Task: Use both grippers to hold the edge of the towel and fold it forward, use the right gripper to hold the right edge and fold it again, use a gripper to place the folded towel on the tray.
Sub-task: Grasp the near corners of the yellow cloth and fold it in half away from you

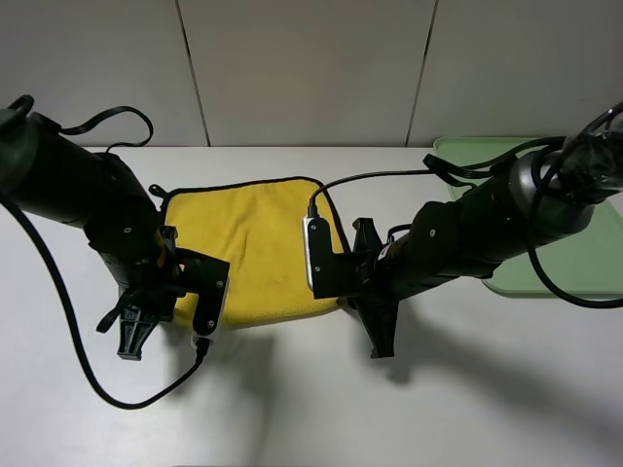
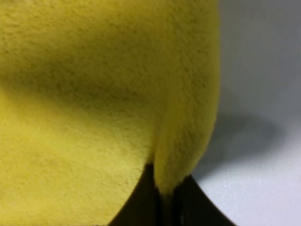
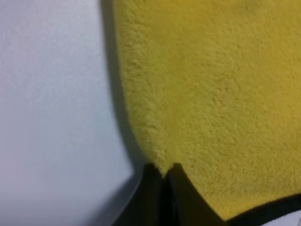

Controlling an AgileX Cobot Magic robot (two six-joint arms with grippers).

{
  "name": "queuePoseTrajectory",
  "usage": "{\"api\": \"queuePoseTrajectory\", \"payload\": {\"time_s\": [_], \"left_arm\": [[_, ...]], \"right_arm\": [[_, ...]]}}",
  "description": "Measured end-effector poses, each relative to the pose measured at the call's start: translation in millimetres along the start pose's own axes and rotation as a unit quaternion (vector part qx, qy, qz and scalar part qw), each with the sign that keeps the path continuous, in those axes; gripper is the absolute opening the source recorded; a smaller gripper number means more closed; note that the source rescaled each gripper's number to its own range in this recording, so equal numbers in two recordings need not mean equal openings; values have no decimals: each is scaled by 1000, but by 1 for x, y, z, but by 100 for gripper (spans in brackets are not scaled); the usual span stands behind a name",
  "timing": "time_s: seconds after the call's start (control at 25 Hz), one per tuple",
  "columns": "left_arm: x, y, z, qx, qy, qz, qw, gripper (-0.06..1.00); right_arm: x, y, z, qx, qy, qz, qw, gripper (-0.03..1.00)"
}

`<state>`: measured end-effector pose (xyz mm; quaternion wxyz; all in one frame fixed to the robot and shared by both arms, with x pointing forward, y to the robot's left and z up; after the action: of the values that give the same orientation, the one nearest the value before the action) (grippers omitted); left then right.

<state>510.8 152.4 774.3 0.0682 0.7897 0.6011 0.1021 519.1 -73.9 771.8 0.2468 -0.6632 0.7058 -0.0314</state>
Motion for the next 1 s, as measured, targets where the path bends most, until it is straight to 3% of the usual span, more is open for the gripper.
{"api": "queuePoseTrajectory", "payload": {"time_s": [0.44, 1.0], "left_arm": [[2, 2, -11, -10, -1, -5, 1000, 0], [23, 13, -86, -65, 17, -30, 997, 0]], "right_arm": [[-2, 2, -10, -6, -6, 3, 1000, 0], [-37, -22, -78, 26, -81, 16, 996, 0]]}}
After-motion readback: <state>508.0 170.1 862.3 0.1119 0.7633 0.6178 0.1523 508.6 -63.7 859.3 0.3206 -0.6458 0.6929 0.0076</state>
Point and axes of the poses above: a point on each arm's last joint axis where the gripper is mounted, z pointing out along that axis toward the gripper, y along the wrist's bending axis when the last joint is at zero, x = y × z, the point moved 9 cm from there along z, pointing out along that axis toward the gripper, and after that the axes turned 9 degrees about z, right-handed, at the moved point
